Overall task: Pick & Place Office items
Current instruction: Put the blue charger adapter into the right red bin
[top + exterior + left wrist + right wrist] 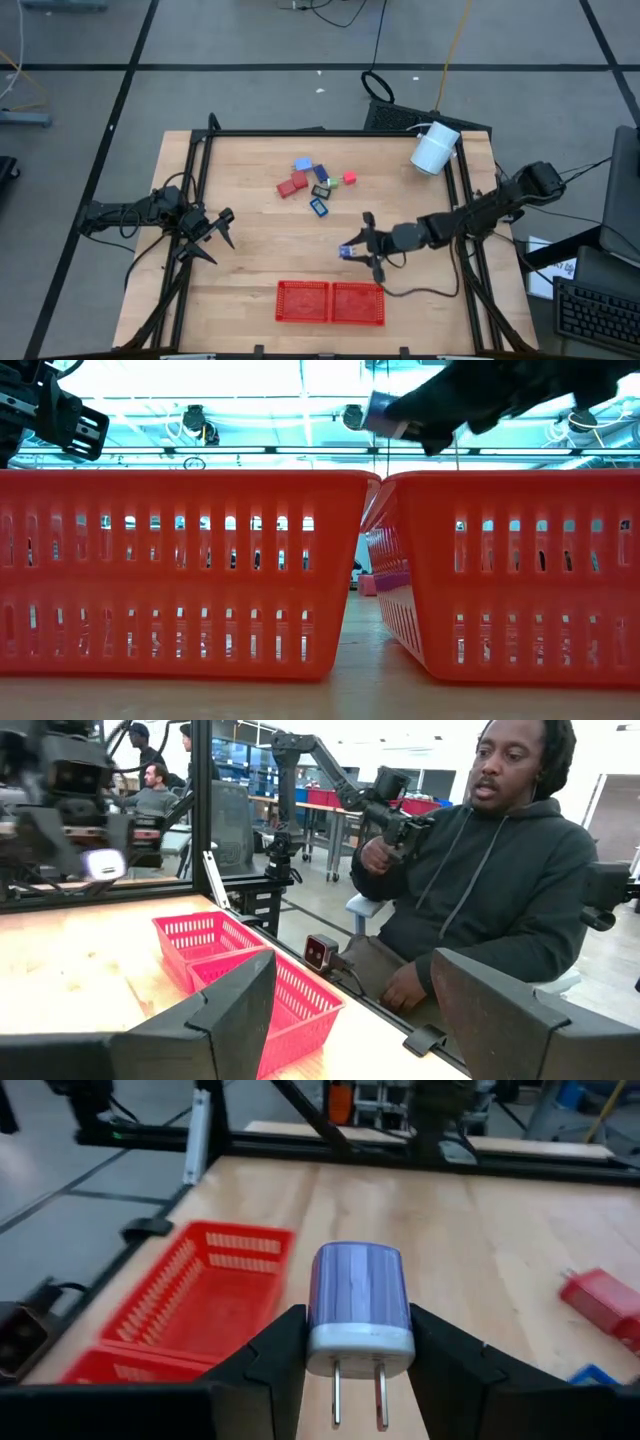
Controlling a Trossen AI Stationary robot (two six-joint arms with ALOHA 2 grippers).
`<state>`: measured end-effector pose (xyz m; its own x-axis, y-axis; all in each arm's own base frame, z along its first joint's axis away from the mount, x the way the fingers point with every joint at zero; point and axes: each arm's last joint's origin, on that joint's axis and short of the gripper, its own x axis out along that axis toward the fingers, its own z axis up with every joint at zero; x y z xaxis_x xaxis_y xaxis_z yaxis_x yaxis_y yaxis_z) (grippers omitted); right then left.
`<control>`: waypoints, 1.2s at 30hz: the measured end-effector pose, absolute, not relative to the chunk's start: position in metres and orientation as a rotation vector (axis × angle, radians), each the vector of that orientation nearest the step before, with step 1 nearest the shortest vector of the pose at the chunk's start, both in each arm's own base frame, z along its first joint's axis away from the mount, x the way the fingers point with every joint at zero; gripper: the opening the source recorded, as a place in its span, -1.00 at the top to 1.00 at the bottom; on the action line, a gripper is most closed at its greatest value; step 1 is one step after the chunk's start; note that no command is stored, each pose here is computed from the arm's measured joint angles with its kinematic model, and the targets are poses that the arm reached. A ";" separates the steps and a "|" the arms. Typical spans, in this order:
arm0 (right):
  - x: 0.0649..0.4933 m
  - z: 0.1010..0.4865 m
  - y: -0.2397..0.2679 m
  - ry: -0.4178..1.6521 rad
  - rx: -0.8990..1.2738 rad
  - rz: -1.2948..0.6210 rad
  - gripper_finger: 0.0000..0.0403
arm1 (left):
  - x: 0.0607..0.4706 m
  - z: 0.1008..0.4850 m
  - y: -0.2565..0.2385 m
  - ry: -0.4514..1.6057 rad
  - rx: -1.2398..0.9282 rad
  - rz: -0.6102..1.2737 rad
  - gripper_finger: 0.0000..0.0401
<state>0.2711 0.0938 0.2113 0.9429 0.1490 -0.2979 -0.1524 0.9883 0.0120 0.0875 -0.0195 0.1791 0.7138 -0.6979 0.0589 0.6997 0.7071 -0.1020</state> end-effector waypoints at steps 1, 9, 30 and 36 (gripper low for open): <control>0.270 0.213 0.099 0.296 -0.012 0.161 0.31 | 0.088 0.179 -0.019 -0.016 -0.120 -0.776 -0.35; 0.259 0.217 0.129 0.288 0.046 0.220 0.30 | 0.087 0.179 -0.019 -0.016 -0.120 -0.776 -0.35; 0.250 0.170 0.175 0.497 0.135 0.404 0.30 | 0.088 0.179 -0.019 -0.016 -0.120 -0.776 -0.35; 0.243 0.167 0.181 0.526 0.078 0.447 0.30 | 0.087 0.179 -0.019 -0.016 -0.120 -0.776 -0.35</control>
